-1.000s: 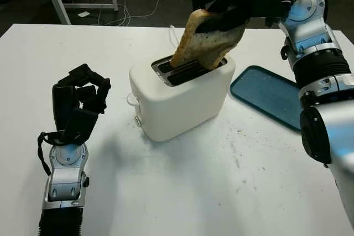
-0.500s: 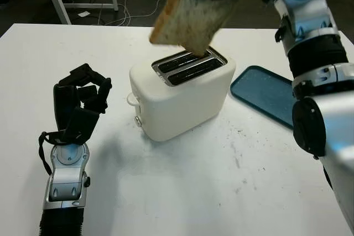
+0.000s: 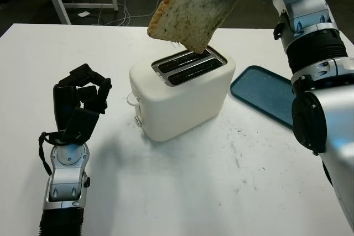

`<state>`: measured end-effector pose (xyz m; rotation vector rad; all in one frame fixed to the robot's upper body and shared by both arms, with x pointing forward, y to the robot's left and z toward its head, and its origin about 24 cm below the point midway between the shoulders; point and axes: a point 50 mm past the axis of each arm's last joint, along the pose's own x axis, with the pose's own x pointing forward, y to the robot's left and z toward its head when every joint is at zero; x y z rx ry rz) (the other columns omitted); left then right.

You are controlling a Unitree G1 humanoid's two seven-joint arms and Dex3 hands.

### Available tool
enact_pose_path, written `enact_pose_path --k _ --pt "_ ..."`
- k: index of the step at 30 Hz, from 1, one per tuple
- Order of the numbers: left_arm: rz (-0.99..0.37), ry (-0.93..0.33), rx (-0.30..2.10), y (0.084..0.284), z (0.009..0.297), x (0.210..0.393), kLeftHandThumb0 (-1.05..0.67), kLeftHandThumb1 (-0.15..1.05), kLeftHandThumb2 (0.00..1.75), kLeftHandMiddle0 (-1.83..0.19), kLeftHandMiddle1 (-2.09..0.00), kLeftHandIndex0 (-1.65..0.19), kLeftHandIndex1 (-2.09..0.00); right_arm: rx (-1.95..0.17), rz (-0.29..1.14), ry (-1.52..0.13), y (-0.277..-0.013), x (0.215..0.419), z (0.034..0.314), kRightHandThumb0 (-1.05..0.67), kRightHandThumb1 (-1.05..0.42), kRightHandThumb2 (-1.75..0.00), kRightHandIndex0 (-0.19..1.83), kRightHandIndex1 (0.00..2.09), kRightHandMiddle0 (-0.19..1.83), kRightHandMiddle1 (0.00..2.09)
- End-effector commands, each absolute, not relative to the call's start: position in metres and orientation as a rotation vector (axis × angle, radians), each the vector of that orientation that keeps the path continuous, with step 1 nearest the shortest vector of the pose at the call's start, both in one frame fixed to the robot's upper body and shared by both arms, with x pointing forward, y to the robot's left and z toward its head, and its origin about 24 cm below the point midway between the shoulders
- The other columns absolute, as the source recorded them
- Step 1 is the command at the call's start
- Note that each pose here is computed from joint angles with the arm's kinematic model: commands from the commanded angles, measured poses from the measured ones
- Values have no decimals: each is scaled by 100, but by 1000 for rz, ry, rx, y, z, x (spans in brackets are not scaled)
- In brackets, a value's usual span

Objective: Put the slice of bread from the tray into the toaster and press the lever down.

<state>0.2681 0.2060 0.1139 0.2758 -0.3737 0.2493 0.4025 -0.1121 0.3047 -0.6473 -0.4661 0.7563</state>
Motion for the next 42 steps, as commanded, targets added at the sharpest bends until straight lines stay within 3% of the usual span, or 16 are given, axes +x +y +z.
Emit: enact_pose_path --k 1,14,42 --pt "256 -378 285 206 115 267 -81 80 57 -137 -154 -112 -157 -664 748 -451 -116 404 298 -45 -92 -32 114 175 90 175" --pt "256 -375 276 205 115 266 -81 79 58 -137 -153 -113 -156 -697 758 -397 -113 406 285 -47 -92 -35 116 175 94 175" --pt "264 -369 292 205 115 266 -81 79 59 -137 -153 -113 -157 -617 835 -329 -141 404 254 -47 -92 -32 108 175 84 175"
